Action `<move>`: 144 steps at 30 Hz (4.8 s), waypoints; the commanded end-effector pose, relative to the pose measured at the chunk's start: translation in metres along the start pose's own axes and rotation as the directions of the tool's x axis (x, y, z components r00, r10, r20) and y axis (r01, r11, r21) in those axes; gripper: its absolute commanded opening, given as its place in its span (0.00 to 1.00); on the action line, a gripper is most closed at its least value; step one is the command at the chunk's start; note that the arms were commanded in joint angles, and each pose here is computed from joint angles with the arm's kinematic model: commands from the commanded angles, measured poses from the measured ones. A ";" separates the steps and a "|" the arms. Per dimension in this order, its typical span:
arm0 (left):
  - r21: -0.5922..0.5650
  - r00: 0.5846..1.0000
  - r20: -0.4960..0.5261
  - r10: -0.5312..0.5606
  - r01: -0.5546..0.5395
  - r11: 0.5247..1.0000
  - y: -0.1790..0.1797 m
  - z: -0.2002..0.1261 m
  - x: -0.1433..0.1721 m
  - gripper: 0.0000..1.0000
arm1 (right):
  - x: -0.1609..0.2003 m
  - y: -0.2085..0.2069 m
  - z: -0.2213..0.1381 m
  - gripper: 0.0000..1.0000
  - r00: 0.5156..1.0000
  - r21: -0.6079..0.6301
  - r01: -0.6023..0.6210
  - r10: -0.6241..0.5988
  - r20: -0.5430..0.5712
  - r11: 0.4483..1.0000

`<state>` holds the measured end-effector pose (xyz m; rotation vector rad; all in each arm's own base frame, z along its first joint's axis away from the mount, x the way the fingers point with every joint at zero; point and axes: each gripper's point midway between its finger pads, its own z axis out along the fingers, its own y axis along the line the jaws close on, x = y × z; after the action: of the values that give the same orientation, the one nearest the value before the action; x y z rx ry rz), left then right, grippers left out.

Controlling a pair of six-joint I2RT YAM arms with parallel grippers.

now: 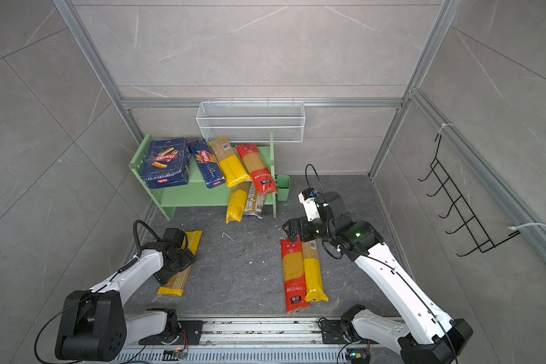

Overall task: Arrange pasta packages on shelves
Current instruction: Rotate the pasta bag at the middle-left of the table, then pick up the pasta bag from the middle-left of the table.

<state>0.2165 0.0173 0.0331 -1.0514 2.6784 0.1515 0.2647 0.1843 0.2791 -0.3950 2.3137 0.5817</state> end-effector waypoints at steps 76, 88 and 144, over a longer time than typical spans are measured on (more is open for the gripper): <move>-0.042 0.970 0.227 0.092 -0.084 0.996 -0.017 0.046 0.094 0.91 | 0.035 0.002 -0.056 0.99 1.000 -0.009 0.001 -0.001 -0.022 1.000; -0.073 0.972 0.161 0.171 -0.162 0.984 0.001 0.068 0.129 0.34 | 0.040 0.002 -0.082 0.99 0.999 -0.005 -0.021 0.021 0.030 1.000; 0.079 0.740 0.547 0.392 -0.511 0.856 -0.054 -0.177 0.055 0.00 | 0.001 0.032 0.002 1.00 0.999 -0.197 -0.039 0.039 -0.004 0.980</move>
<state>0.1610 -0.0974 0.1510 -0.2579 2.4870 0.1902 0.2478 0.2123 0.2739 -0.4141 2.3056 0.8552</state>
